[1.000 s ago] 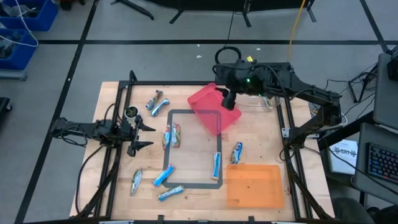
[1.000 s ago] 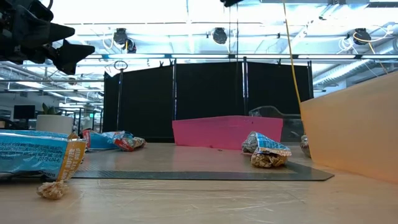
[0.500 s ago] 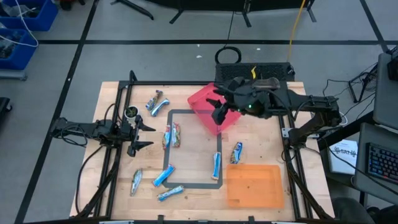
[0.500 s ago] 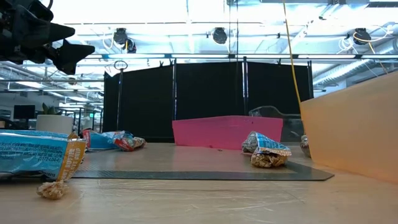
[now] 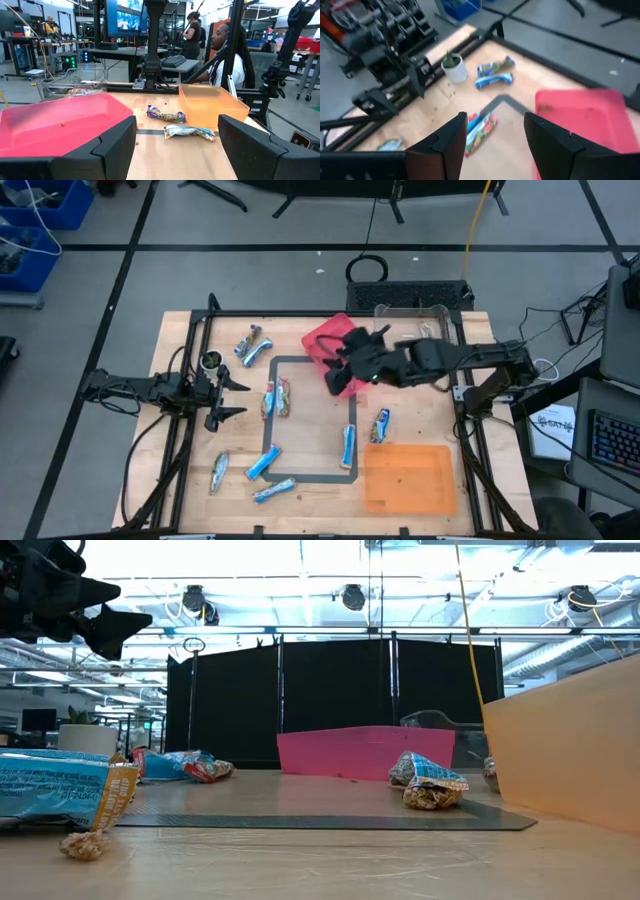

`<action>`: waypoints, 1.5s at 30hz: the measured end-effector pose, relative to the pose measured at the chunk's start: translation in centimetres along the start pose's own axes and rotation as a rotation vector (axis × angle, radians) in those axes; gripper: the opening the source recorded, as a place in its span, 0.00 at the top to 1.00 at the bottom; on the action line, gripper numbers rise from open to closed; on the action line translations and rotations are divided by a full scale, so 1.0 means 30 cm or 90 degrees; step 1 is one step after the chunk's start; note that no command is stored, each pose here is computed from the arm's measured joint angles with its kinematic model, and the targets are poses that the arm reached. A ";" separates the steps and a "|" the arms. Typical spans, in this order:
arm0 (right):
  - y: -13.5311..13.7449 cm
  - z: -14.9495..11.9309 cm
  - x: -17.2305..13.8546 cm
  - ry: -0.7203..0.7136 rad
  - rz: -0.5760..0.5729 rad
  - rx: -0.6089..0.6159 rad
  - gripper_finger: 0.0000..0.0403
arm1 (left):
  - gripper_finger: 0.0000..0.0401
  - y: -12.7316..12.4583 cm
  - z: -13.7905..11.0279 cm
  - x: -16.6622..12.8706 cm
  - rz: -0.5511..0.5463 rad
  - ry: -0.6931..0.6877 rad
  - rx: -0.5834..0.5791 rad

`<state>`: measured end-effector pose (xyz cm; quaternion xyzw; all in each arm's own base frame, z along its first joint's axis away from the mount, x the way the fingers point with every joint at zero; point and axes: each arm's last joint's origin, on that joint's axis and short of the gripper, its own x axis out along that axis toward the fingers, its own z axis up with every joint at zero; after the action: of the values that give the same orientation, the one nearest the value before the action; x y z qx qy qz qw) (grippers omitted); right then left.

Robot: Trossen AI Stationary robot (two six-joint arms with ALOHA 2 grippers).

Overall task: Pick and place Granola Bars by type
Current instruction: Put the yellow granola bar into the transparent bin

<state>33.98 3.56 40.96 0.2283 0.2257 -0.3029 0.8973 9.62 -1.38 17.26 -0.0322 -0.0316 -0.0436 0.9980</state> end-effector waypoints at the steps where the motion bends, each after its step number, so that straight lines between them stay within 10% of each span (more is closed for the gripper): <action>1: 0.007 -0.013 0.009 0.009 -0.004 0.002 0.53 | 0.29 0.000 0.000 0.000 0.000 0.000 0.000; 26: -0.036 -0.269 0.218 0.078 -0.235 0.102 0.52 | 0.29 0.000 0.000 0.000 0.000 0.000 0.000; 45: -0.009 -0.417 0.313 0.162 -0.317 0.151 0.26 | 0.29 0.000 -0.002 0.000 0.000 0.005 0.000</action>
<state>37.17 6.07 25.86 0.3050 0.3488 -0.5069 0.7269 9.62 -1.38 17.18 -0.0317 -0.0278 -0.0437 0.9982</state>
